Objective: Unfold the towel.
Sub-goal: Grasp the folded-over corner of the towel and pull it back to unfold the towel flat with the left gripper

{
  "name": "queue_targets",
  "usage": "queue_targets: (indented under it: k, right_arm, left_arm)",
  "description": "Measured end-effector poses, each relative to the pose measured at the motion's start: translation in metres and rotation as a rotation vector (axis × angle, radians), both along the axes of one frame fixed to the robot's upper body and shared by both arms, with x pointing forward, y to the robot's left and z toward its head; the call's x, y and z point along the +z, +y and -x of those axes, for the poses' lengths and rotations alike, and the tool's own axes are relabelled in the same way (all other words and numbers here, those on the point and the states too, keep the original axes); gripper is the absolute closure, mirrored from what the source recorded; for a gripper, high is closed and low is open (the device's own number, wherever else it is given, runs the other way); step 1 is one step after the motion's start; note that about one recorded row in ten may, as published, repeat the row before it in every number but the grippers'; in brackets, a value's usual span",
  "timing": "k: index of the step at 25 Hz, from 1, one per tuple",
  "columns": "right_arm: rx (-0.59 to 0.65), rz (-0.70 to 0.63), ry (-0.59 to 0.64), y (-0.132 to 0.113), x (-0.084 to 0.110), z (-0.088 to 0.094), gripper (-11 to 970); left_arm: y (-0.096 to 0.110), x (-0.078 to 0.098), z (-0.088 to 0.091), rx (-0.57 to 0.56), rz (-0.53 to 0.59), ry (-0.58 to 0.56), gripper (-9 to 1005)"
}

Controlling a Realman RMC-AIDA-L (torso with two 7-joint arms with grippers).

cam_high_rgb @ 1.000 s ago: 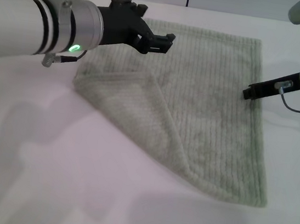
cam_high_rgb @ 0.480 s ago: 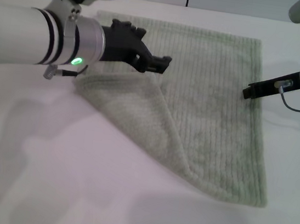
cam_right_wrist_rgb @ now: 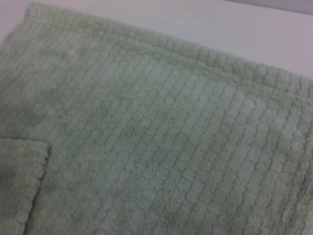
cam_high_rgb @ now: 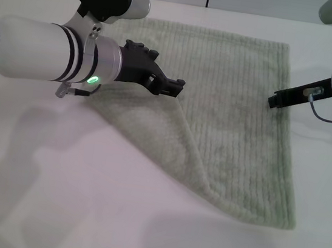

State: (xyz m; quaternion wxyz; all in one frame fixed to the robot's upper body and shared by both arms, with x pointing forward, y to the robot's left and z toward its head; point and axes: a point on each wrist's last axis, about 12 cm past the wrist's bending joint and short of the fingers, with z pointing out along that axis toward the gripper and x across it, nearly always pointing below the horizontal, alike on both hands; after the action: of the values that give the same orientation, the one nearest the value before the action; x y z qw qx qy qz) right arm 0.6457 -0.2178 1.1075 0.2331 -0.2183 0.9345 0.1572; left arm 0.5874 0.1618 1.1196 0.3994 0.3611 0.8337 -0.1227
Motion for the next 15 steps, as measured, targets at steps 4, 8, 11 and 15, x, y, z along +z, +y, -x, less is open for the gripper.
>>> queue_targets:
  k: [4, 8, 11, 15]
  right_arm:
    - [-0.005, 0.001, 0.003, -0.001, -0.002, 0.001, 960]
    - [-0.007, 0.002, 0.004, -0.002, -0.003, 0.001, 960]
    - [-0.007, 0.002, 0.004, -0.002, -0.003, 0.001, 960]
    - [-0.008, 0.002, 0.005, -0.002, -0.003, 0.002, 960]
  left_arm:
    - [-0.002, -0.001, -0.001, -0.002, -0.003, 0.005, 142]
    - [-0.005, -0.004, -0.004, 0.004, -0.008, 0.033, 142]
    - [-0.008, -0.004, -0.004, 0.013, -0.007, 0.064, 142]
    - [-0.012, -0.004, -0.002, 0.023, 0.008, 0.088, 142]
